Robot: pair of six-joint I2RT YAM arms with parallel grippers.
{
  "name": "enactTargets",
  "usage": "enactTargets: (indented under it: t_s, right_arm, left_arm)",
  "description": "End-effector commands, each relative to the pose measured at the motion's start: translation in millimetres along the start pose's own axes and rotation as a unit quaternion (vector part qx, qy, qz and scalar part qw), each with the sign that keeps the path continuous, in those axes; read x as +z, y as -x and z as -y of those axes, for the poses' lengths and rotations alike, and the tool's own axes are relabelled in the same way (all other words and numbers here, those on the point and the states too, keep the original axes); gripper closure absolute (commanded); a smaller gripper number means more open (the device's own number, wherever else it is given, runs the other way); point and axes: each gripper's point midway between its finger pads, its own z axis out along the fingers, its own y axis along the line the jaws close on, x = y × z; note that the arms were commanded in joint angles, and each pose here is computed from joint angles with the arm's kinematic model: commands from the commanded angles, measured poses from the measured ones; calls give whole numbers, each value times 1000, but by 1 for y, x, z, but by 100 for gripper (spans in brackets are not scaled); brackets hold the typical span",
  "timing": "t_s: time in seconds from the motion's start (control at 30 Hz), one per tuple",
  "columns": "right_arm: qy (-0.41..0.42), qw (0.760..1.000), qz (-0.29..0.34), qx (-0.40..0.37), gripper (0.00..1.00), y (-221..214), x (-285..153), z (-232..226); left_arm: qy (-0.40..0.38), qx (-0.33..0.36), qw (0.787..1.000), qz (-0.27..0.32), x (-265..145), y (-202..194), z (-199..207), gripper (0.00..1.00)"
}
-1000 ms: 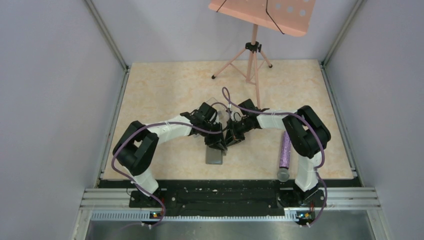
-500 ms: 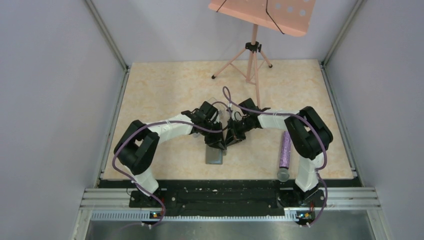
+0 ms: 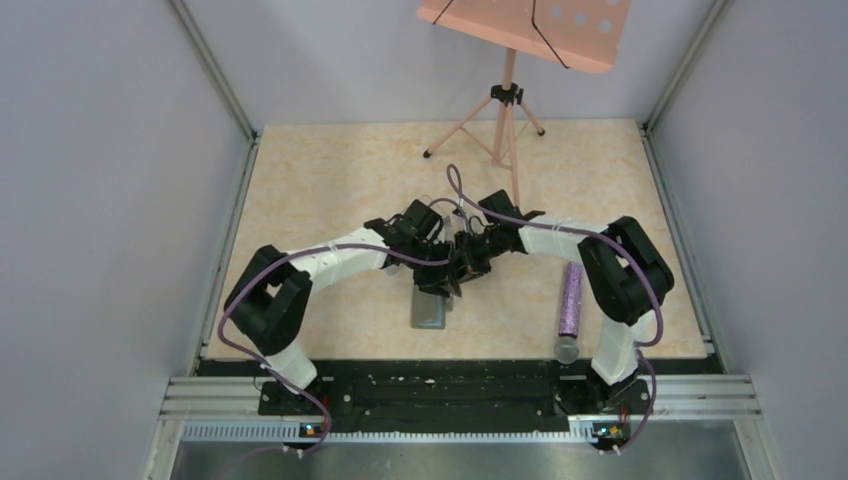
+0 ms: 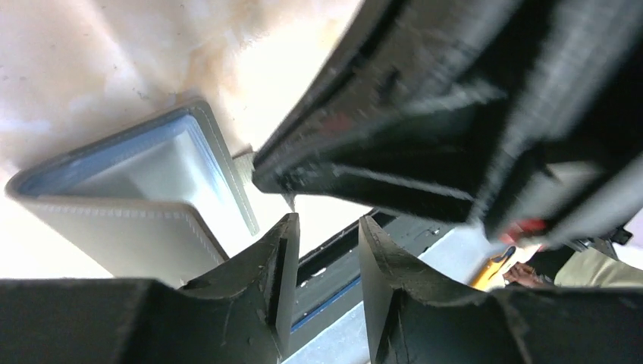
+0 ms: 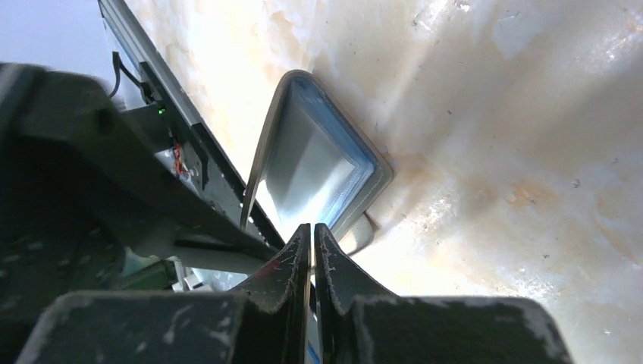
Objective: Put the credit cards into the card holder
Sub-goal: Close the card holder at the center of the board.
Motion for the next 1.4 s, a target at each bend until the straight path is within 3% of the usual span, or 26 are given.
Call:
enactTargets:
  t_s: [0.0, 0.2, 0.3, 0.57, 0.83, 0.97, 1.03, 1.13, 1.37]
  right_arm:
    - [17, 998, 32, -43, 96, 24, -14, -23]
    - [18, 999, 27, -43, 96, 21, -13, -21]
    - [18, 999, 26, -41, 96, 20, -13, -20]
    - [24, 997, 38, -58, 100, 24, -18, -28]
    - [47, 998, 15, -48, 100, 16, 1, -24]
    - [31, 999, -5, -31, 100, 9, 20, -6]
    - [16, 1000, -15, -19, 100, 3, 28, 8]
    - [-18, 999, -29, -6, 100, -6, 34, 29]
    - [-31, 999, -32, 1, 100, -12, 33, 35]
  left_arm:
    - [-5, 32, 996, 79, -42, 15, 20, 59]
    - [65, 33, 987, 140, -70, 12, -11, 60]
    - [110, 15, 982, 154, -75, 7, -36, 68]
    - [122, 3, 991, 52, -33, -17, -61, 100]
    - [126, 8, 992, 1, -6, -16, -64, 100]
    - [111, 10, 994, 6, -5, -13, -57, 99]
    - [82, 14, 996, 14, -7, -10, -44, 92]
    - [34, 21, 999, 36, -13, -3, -21, 72]
    - [-17, 26, 998, 53, -16, 14, 10, 68]
